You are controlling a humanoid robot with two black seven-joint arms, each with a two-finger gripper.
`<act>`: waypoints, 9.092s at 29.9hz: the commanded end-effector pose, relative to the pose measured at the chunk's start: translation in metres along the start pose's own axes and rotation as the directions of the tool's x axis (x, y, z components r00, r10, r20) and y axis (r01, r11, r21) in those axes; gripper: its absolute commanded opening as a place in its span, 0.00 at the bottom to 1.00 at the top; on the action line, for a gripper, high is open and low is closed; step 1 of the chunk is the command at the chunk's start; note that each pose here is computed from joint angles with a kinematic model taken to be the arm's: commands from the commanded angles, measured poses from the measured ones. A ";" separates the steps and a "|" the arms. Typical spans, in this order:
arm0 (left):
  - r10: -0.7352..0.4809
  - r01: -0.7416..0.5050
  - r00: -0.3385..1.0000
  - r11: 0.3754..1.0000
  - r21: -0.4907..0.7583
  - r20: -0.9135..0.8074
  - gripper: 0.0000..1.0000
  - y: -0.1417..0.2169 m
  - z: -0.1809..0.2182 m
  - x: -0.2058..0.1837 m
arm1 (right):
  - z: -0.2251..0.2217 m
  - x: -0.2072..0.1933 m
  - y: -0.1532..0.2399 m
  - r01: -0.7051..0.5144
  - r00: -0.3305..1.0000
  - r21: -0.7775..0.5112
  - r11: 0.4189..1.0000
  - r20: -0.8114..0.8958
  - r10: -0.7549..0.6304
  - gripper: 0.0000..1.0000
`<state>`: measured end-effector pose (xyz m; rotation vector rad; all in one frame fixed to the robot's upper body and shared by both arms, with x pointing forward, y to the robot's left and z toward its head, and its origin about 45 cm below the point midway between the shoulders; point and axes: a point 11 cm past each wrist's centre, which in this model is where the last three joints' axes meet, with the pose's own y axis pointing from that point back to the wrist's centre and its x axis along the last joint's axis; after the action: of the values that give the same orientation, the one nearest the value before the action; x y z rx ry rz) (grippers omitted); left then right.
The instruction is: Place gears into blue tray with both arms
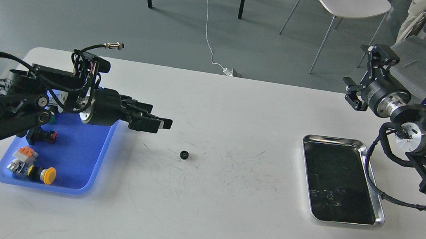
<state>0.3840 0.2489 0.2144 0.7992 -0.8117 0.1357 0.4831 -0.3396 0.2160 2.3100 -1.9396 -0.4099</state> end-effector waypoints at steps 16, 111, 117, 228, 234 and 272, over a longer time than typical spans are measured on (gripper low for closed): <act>-0.010 0.005 0.995 0.999 0.051 0.103 0.99 0.035 0.003 0.035 | -0.003 0.016 0.003 -0.036 0.999 0.004 0.999 -0.019 0.036 0.94; -0.054 0.126 0.850 0.987 -0.102 0.525 0.97 -0.108 0.049 -0.074 | -0.003 0.080 0.025 -0.275 0.954 0.137 0.952 0.163 0.252 0.95; -0.032 0.099 0.857 0.990 -0.104 0.514 0.95 -0.109 0.047 -0.071 | 0.006 0.080 0.027 -0.267 0.959 0.111 0.957 0.129 0.253 0.95; -0.199 0.029 0.893 0.921 0.389 0.404 0.10 0.092 -0.120 -0.085 | 0.030 0.062 0.020 -0.237 0.969 0.081 0.968 0.087 0.231 0.95; -0.205 0.039 0.911 0.907 0.419 0.358 0.10 0.112 -0.127 -0.102 | 0.030 0.061 0.020 -0.235 0.970 0.082 0.968 0.087 0.228 0.95; -0.189 0.089 0.947 0.932 0.352 0.261 0.12 0.106 -0.107 -0.146 | 0.042 0.056 0.020 -0.212 0.977 0.045 0.976 0.030 0.210 0.95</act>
<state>0.3041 0.4245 0.1306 1.2201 -1.0204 0.0274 0.4619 -0.3947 0.1729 2.1031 -2.2015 -0.3764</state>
